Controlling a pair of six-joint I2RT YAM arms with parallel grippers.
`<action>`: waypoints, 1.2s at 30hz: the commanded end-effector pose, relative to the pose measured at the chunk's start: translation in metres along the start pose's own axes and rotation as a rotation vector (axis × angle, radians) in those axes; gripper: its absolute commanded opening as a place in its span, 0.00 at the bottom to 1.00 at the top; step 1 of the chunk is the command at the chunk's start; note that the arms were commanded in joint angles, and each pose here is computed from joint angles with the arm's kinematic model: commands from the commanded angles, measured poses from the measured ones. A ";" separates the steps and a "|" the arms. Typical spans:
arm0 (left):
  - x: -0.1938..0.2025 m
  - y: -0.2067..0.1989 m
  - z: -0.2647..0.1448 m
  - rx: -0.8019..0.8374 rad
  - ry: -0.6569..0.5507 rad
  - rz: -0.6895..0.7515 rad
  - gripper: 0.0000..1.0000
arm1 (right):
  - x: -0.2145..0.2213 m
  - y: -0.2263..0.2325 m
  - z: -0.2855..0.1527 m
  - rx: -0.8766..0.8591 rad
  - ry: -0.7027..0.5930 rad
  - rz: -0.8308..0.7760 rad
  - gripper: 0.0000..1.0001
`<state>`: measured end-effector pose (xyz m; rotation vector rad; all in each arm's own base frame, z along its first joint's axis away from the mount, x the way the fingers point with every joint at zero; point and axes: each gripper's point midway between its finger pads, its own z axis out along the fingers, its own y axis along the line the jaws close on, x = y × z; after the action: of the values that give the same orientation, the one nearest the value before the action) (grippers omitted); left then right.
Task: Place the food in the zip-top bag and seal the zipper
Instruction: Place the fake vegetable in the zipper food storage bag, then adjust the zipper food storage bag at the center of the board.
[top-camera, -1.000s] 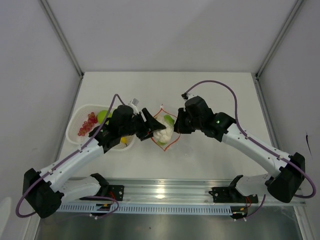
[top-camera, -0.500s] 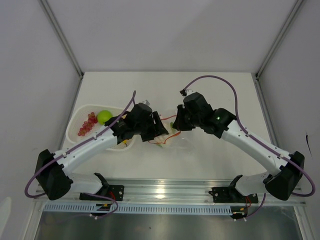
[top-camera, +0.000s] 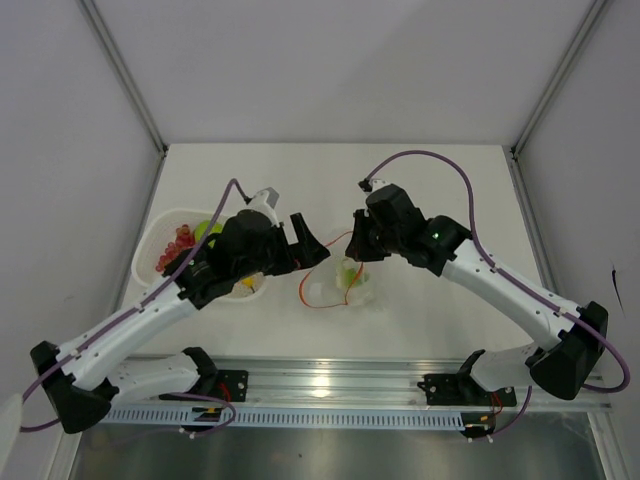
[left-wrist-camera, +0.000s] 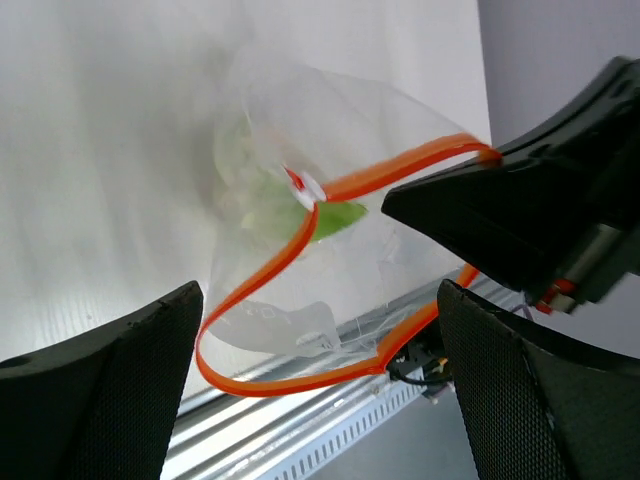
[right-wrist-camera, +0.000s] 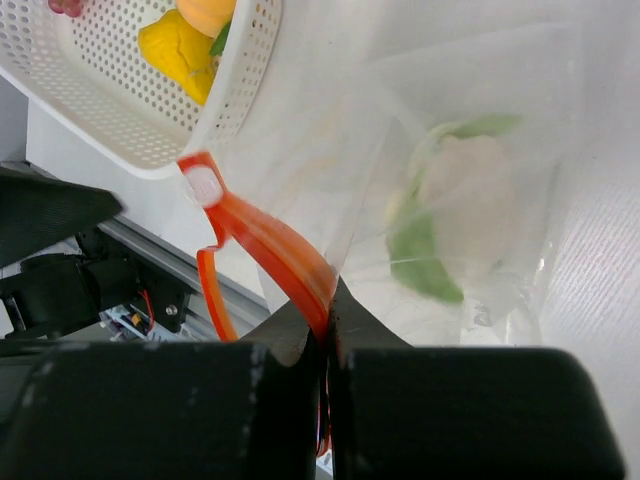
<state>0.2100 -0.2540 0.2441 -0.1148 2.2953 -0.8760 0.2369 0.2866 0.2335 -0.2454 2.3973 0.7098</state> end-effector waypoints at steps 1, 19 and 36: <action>-0.021 0.010 -0.021 -0.033 -0.126 0.066 1.00 | -0.014 0.009 -0.013 -0.038 -0.053 -0.015 0.00; 0.050 0.044 0.011 -0.046 0.081 0.045 0.76 | -0.013 0.007 -0.021 -0.041 -0.064 -0.023 0.00; -0.002 -0.101 -0.016 0.390 0.080 0.182 0.01 | -0.024 -0.047 -0.029 0.222 -0.117 -0.074 0.00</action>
<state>0.1878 -0.2937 0.2253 0.1432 2.3803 -0.9983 0.2436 0.2597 0.2263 -0.2291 2.3894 0.5501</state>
